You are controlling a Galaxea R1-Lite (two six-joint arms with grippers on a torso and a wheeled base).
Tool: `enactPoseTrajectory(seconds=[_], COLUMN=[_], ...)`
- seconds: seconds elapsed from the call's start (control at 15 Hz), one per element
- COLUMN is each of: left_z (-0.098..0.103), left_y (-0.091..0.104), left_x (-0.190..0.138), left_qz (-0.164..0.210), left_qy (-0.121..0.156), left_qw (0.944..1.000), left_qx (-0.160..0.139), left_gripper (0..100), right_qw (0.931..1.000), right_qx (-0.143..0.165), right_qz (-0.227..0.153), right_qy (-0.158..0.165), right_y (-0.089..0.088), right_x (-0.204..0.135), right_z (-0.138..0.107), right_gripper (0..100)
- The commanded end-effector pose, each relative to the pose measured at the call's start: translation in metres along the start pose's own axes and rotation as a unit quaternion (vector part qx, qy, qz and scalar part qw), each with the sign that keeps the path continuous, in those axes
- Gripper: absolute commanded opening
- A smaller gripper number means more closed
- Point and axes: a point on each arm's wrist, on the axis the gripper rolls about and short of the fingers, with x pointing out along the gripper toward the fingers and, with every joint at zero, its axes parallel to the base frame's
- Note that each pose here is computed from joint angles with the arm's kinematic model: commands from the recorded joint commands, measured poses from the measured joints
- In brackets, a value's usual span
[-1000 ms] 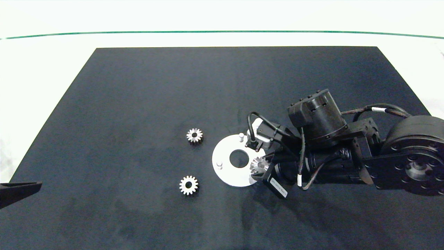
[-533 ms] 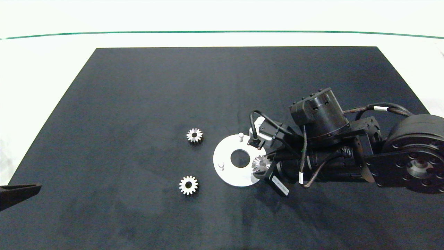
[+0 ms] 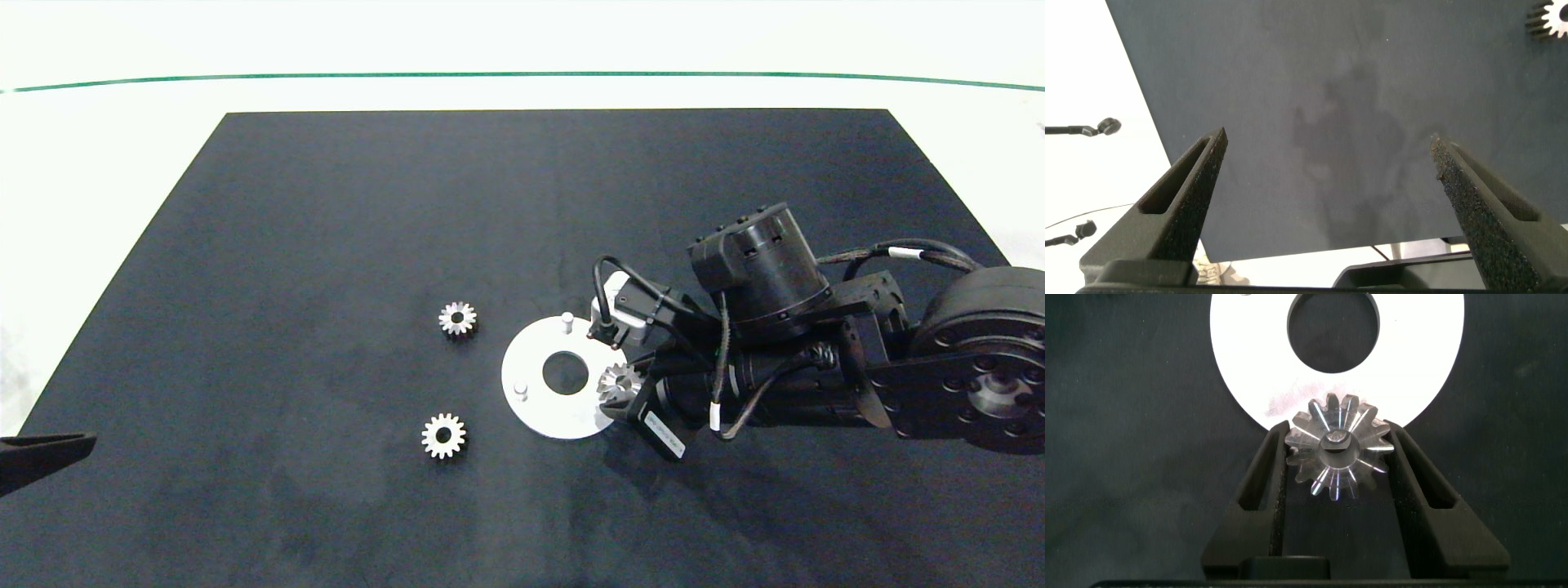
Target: Install three planetary gears onto the carrier pins
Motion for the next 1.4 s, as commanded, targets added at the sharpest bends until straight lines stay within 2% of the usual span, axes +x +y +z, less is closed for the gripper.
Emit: enactPoseTrajectory(seconds=[0.07, 0.53, 1.4], left_z=[-0.0003, -0.0007, -0.0007], left_y=[0.0002, 0.0001, 0.0], left_x=[-0.0004, -0.0006, -0.0006], left_qz=[0.001, 0.001, 0.0], left_qy=[0.002, 0.002, 0.001], left_qw=[1.0, 1.0, 1.0], left_qx=[0.0, 0.0, 0.001], left_gripper=[100, 100, 100], right_qw=[1.0, 1.0, 1.0], right_qx=[-0.002, -0.001, -0.003], right_qz=[0.002, 0.0, 0.006], right_qy=[0.001, -0.005, 0.006], right_y=[0.0007, 0.0002, 0.0034], right_x=[0.0001, 0.0036, 0.0049], right_z=[-0.0014, -0.0006, -0.0073], right_gripper=[31, 31, 31])
